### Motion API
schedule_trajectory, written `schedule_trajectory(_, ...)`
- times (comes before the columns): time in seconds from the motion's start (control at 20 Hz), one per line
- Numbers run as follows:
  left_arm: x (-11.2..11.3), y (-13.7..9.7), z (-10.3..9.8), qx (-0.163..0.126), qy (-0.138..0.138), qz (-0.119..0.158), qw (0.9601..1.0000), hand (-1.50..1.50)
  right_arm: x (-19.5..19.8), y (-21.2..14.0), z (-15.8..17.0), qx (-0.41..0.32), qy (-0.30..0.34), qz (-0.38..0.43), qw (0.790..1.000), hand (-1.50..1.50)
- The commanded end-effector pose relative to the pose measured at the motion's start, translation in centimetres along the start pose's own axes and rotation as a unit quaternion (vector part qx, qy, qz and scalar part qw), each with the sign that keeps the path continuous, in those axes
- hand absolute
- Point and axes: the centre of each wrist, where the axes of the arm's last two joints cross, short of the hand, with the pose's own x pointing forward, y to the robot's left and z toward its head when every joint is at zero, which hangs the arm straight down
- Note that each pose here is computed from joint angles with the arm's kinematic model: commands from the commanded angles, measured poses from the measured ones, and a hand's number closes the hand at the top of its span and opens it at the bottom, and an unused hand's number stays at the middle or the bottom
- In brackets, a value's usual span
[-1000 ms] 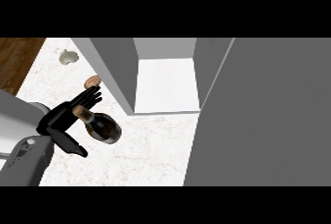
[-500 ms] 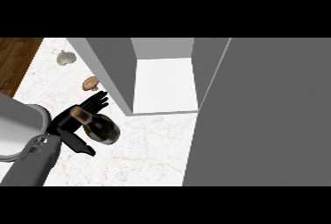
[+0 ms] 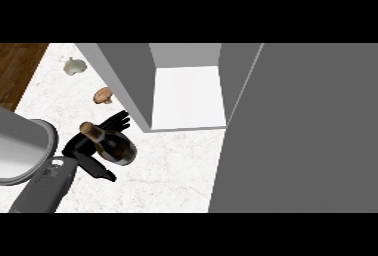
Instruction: Pick up the wine, place it into the cabinet and close the cabinet
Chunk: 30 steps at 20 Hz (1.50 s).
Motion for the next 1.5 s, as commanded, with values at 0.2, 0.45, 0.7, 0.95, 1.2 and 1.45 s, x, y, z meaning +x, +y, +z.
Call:
schedule_trajectory(0.2, -1.4, -1.5, -1.0, -0.049, -0.084, 0.062, 0.9933, -1.50, 2.1, -0.6, 2.0, -0.006, -0.031, -0.002, 0.999, -1.50)
schedule_trajectory(0.45, -1.5, -0.7, 0.2, -0.048, -0.077, 0.078, 0.9928, 1.50, 2.4, -1.1, 2.7, -0.005, -0.025, 0.005, 1.000, -1.50)
schedule_trajectory(0.7, -0.9, -1.3, -1.5, -0.041, -0.117, 0.058, 0.9906, 1.50, 2.5, -0.5, 2.7, -0.002, -0.036, -0.012, 0.999, -1.50)
schedule_trajectory(0.95, -0.8, -1.0, -0.9, -0.056, -0.129, 0.042, 0.9892, 1.50, 2.1, -0.7, 2.5, -0.007, -0.029, -0.001, 1.000, -1.50)
schedule_trajectory(1.2, -4.7, -3.9, 1.1, 0.151, -0.144, 0.033, 0.9775, 1.50, 1.3, -0.7, 2.1, -0.029, -0.022, 0.008, 0.999, -1.50)
schedule_trajectory(1.45, -6.9, -7.0, 2.6, 0.253, -0.172, 0.042, 0.9511, 1.50, 2.3, -1.0, 3.8, -0.031, -0.019, -0.004, 0.999, -1.50)
